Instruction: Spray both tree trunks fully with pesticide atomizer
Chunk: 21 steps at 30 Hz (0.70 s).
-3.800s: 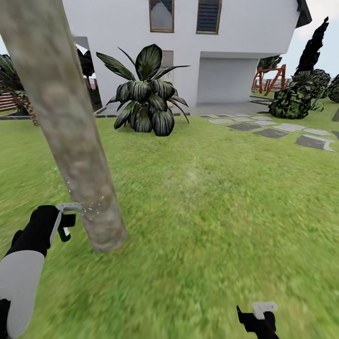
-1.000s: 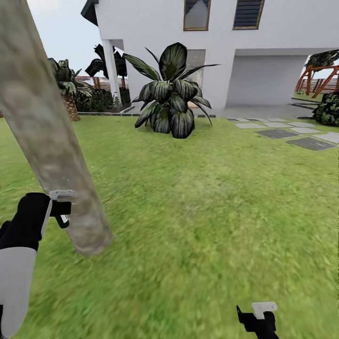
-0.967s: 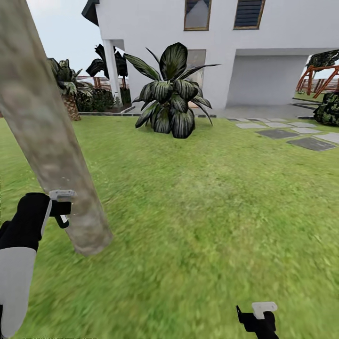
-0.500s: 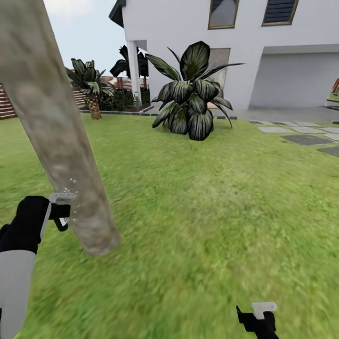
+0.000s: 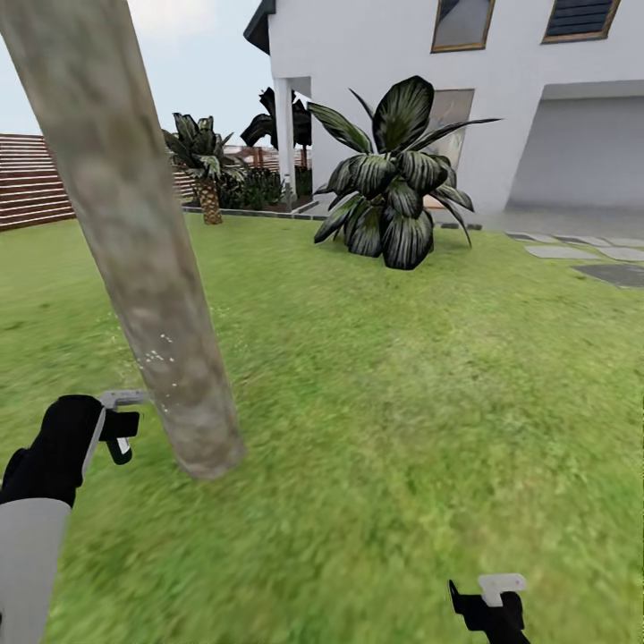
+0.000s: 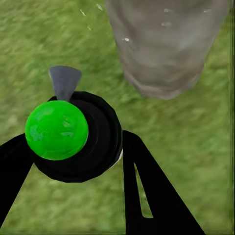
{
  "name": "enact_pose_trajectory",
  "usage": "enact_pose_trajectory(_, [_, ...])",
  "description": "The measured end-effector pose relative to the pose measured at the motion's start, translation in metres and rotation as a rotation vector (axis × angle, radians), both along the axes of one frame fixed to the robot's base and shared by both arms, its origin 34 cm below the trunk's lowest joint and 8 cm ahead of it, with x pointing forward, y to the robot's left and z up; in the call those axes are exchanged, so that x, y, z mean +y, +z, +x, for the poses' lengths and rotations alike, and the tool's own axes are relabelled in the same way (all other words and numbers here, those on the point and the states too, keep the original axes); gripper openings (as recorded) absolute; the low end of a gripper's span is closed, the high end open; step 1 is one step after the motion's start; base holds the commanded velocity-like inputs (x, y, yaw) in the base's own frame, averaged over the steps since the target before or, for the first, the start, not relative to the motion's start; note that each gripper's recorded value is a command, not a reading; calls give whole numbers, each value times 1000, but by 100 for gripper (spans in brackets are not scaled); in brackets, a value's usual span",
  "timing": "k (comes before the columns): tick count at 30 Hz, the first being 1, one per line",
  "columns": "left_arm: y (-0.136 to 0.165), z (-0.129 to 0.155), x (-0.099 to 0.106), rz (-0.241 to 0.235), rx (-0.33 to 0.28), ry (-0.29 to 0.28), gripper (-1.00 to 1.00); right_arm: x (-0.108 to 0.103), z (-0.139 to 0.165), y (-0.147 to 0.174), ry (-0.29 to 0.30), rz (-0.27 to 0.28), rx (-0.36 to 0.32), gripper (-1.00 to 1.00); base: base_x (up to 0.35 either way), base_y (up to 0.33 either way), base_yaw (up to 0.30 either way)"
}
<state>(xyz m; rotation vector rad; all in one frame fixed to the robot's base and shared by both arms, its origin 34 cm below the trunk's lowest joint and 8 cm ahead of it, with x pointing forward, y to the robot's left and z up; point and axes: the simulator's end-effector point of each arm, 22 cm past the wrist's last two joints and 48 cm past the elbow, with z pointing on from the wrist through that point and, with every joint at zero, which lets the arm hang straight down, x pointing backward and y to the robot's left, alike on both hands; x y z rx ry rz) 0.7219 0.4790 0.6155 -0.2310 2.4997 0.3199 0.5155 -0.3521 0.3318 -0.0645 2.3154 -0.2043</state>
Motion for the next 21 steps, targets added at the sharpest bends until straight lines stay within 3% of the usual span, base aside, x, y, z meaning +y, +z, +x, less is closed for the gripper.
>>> enact_pose_trajectory(14, [-3,-5,6,7,9,9,-100,0,0,0,0,-1,0,100,-7,-269,3])
enact_pose_trajectory(17, [-24,-24,11,14,50,15,-100,0,0,0,0,1,-1,100,212,-205,218])
enact_pose_trajectory(21, [-27,-25,8,10,54,12,-100,1,0,0,0,1,0,100,225,-195,269])
